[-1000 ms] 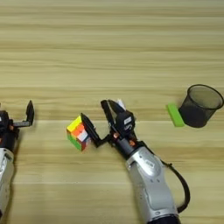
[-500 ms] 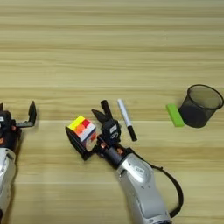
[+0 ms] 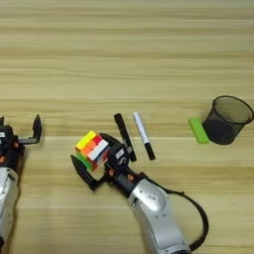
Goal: Move the objects on the table
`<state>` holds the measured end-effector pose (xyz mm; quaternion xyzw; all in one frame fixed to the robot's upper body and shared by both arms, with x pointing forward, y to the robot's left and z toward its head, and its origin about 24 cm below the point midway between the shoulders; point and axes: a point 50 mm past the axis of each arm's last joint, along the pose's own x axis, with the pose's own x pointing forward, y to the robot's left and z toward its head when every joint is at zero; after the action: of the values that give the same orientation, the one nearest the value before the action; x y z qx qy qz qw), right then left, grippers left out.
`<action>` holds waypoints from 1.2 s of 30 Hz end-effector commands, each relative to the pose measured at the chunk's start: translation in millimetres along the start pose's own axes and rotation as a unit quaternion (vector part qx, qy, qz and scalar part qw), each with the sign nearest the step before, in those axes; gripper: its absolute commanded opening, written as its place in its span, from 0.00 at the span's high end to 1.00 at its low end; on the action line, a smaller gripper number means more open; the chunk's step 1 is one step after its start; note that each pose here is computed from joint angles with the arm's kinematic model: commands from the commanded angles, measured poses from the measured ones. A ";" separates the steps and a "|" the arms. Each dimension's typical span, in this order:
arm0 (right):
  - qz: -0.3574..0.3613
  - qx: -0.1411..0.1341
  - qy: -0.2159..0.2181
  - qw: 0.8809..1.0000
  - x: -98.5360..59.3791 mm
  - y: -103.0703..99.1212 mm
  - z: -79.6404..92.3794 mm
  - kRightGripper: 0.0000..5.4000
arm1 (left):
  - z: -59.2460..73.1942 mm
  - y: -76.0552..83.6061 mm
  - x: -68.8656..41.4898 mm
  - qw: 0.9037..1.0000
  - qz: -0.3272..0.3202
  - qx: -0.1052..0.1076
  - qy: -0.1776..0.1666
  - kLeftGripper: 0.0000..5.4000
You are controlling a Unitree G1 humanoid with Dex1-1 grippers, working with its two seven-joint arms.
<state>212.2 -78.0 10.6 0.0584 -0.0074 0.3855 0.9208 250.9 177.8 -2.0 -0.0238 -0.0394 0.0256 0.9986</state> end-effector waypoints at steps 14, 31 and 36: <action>-0.007 -0.018 0.012 1.000 3.0 -2.6 -3.5 0.25 | 1.2 -1.4 1.4 1.000 -0.002 -0.001 -0.003 0.00; -0.114 -0.069 -0.084 0.988 -5.0 -37.8 33.8 0.38 | 2.4 0.7 -0.2 1.000 0.002 0.002 -0.004 0.00; -0.185 -0.087 -0.109 0.973 -13.2 -64.8 47.1 0.38 | 2.6 1.2 -0.6 1.000 0.002 0.002 -0.004 0.00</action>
<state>242.2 -127.2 40.5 0.0217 -0.1069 0.2292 0.9673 251.0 178.0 0.4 -0.0235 -0.0450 0.0269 0.9984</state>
